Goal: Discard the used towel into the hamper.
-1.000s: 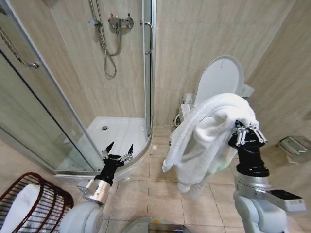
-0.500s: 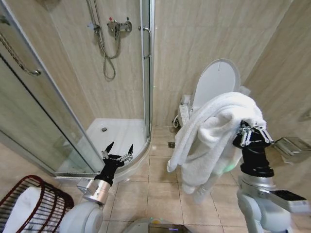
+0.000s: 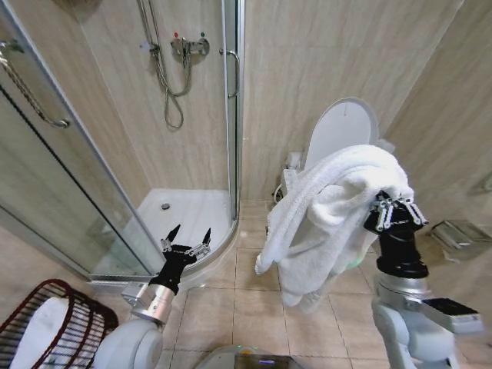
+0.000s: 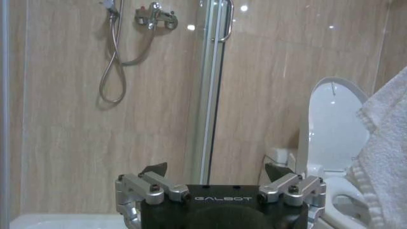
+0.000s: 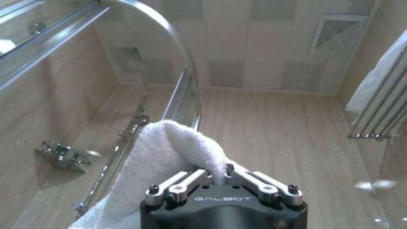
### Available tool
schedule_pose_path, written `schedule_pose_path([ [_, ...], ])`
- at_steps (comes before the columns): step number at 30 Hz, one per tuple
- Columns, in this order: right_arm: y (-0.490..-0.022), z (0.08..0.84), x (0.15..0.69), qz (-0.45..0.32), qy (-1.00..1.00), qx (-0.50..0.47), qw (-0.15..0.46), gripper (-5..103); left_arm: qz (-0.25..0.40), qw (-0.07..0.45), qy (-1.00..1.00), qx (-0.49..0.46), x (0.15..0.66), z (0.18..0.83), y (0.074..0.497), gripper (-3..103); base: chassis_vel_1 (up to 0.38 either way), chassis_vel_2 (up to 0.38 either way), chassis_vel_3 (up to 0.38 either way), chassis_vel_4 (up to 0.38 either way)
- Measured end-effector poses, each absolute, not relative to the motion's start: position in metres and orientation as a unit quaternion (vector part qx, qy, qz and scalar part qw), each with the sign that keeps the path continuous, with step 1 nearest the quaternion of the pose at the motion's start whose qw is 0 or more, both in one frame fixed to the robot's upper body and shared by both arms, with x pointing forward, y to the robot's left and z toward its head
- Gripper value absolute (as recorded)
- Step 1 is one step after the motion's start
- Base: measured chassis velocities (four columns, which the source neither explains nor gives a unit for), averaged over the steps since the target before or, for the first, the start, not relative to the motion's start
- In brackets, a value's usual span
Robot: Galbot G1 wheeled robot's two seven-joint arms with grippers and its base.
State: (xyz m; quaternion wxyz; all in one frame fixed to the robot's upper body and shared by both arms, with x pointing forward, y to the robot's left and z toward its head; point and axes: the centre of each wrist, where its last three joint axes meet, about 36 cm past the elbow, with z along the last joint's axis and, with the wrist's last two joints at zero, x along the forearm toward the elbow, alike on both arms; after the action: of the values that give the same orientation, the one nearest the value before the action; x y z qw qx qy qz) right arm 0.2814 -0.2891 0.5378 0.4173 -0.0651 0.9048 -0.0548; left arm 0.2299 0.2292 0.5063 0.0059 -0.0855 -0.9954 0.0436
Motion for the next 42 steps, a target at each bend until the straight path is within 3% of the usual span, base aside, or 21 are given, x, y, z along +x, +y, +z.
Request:
schedule_pose_path([
  [12, -0.307, 0.518, 0.3, -0.061, 0.906, -0.047, 0.415, 3, 0.044, 0.006, -0.995, -0.085, 0.23, 0.506, 0.229, 100, 0.0, 0.0, 0.0, 0.0],
  [24, -0.307, 0.517, 0.285, -0.034, 0.901, -0.045, 0.431, 3, 0.044, 0.006, -0.995, -0.085, 0.23, 0.506, 0.229, 100, 0.0, 0.0, 0.0, 0.0],
  [42, -0.326, 0.526, 0.272, -0.016, 0.914, 0.002, 0.404, 3, 0.044, 0.006, -0.995, -0.085, 0.23, 0.506, 0.229, 100, 0.0, 0.0, 0.0, 0.0],
])
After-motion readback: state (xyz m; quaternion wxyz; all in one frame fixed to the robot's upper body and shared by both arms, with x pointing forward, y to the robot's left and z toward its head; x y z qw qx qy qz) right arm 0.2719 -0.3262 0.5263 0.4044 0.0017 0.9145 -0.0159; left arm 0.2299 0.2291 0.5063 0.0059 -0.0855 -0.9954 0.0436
